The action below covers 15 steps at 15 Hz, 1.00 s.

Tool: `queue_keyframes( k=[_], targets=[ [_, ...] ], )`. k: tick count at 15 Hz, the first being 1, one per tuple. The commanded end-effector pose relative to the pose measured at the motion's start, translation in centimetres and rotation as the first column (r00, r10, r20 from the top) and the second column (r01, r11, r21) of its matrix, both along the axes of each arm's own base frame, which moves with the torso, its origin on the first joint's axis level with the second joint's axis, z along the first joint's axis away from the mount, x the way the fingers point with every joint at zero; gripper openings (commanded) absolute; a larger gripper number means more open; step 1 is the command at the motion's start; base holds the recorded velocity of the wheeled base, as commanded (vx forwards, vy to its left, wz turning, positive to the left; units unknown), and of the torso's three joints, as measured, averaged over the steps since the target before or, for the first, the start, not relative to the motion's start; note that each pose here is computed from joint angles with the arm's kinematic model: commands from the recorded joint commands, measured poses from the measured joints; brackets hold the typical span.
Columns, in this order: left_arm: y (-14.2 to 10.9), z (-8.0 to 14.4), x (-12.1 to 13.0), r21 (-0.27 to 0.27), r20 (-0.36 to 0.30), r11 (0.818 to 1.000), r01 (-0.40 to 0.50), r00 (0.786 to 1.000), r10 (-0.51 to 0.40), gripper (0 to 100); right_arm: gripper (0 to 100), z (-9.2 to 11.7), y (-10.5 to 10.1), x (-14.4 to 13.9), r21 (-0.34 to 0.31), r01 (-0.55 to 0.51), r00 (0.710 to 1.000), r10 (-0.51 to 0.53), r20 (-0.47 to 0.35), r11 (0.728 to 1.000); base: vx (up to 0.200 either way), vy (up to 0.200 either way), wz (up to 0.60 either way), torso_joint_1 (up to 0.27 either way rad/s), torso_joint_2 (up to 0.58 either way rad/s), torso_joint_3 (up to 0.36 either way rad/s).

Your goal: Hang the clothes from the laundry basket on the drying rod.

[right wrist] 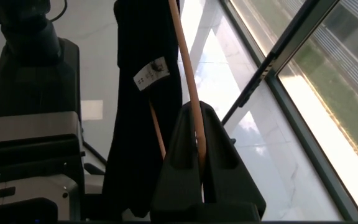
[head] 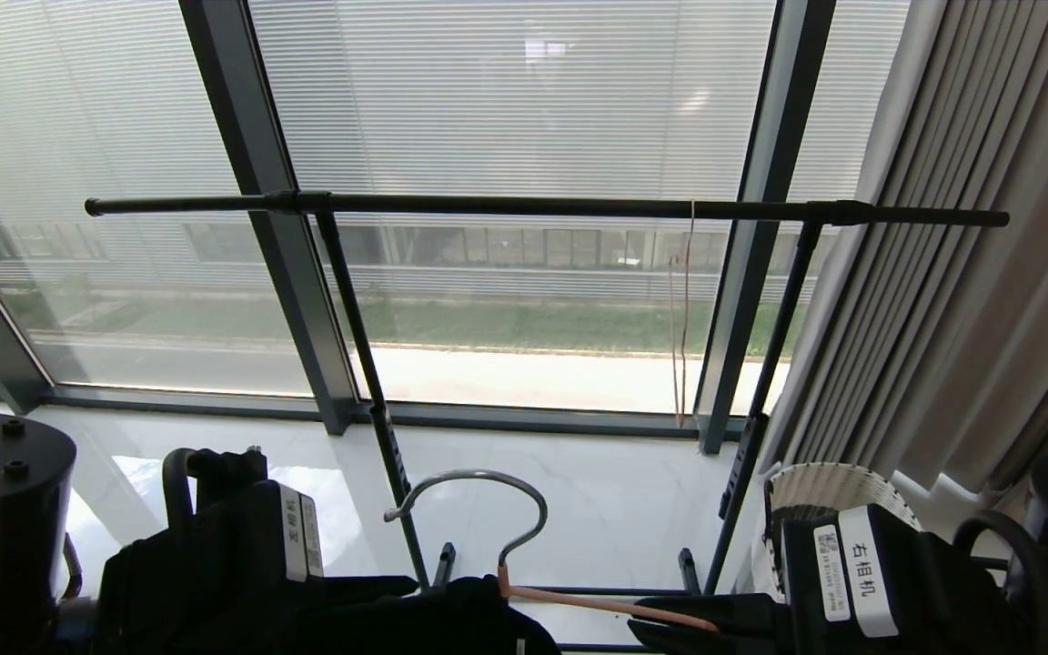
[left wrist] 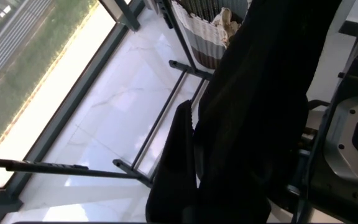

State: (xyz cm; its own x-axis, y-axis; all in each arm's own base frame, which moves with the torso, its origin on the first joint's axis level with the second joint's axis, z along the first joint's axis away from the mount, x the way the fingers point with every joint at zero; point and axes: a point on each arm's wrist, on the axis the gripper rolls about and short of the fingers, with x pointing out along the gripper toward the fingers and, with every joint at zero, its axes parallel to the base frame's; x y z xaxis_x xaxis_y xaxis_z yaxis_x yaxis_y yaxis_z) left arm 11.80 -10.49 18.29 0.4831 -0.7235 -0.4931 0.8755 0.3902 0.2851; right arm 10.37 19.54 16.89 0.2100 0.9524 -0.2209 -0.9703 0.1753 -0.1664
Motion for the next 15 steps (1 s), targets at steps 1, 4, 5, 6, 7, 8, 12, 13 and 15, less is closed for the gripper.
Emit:
queue_keyframes(
  k=[1,4,5,6,7,8,12,13,15],
  targets=[
    [0.0,0.0,0.0,-0.003,0.002,1.000,0.001,1.000,-0.001,0,0,0.0,0.0,0.0,-0.002,-0.004,1.000,0.004,0.000,1.000,0.000,0.000,0.00,0.000,0.00,0.000],
    [0.0,0.1,0.0,-0.005,0.004,1.000,0.001,1.000,-0.001,0,100,-0.1,0.2,-0.2,-0.011,0.036,0.999,-0.035,0.012,0.999,0.000,0.000,0.00,0.000,0.00,0.000],
    [0.0,0.1,0.0,-0.005,0.006,1.000,-0.001,1.000,0.001,0,100,0.0,0.1,-0.3,-0.010,0.055,0.998,-0.055,0.016,0.998,0.000,0.000,0.00,0.000,0.00,0.000],
    [0.0,0.1,0.0,-0.005,0.006,1.000,-0.002,1.000,0.002,0,100,0.0,0.1,-0.3,-0.010,0.063,0.998,-0.063,0.018,0.998,0.000,0.000,0.00,0.000,0.00,0.000],
    [0.0,0.2,-0.1,-0.007,0.010,1.000,-0.003,1.000,0.003,0,100,0.1,0.0,-0.1,-0.006,0.079,0.997,-0.079,0.022,0.997,0.000,0.000,0.00,0.000,0.00,0.000],
    [0.2,0.2,-0.2,-0.009,0.012,1.000,-0.007,1.000,0.007,0,100,0.2,-0.2,0.1,-0.007,0.108,0.994,-0.108,0.027,0.994,0.000,0.000,0.00,0.000,0.00,0.000],
    [1.5,-1.0,-1.0,0.034,0.022,0.995,-0.097,0.995,0.096,0,100,0.4,-0.5,0.4,0.000,0.171,0.984,-0.171,0.045,0.985,0.000,0.000,0.00,0.000,0.00,0.000],
    [2.2,-1.5,-0.8,0.043,0.009,0.989,-0.142,0.990,0.142,0,100,0.4,-0.5,0.3,-0.004,0.169,0.984,-0.169,0.054,0.986,0.000,0.000,0.00,0.000,0.00,0.000],
    [3.3,-1.4,0.1,0.031,0.001,0.970,-0.241,0.970,0.241,0,100,0.4,-0.5,0.2,-0.009,0.157,0.985,-0.156,0.076,0.988,0.000,0.000,0.00,0.000,0.00,0.000]
  ],
)
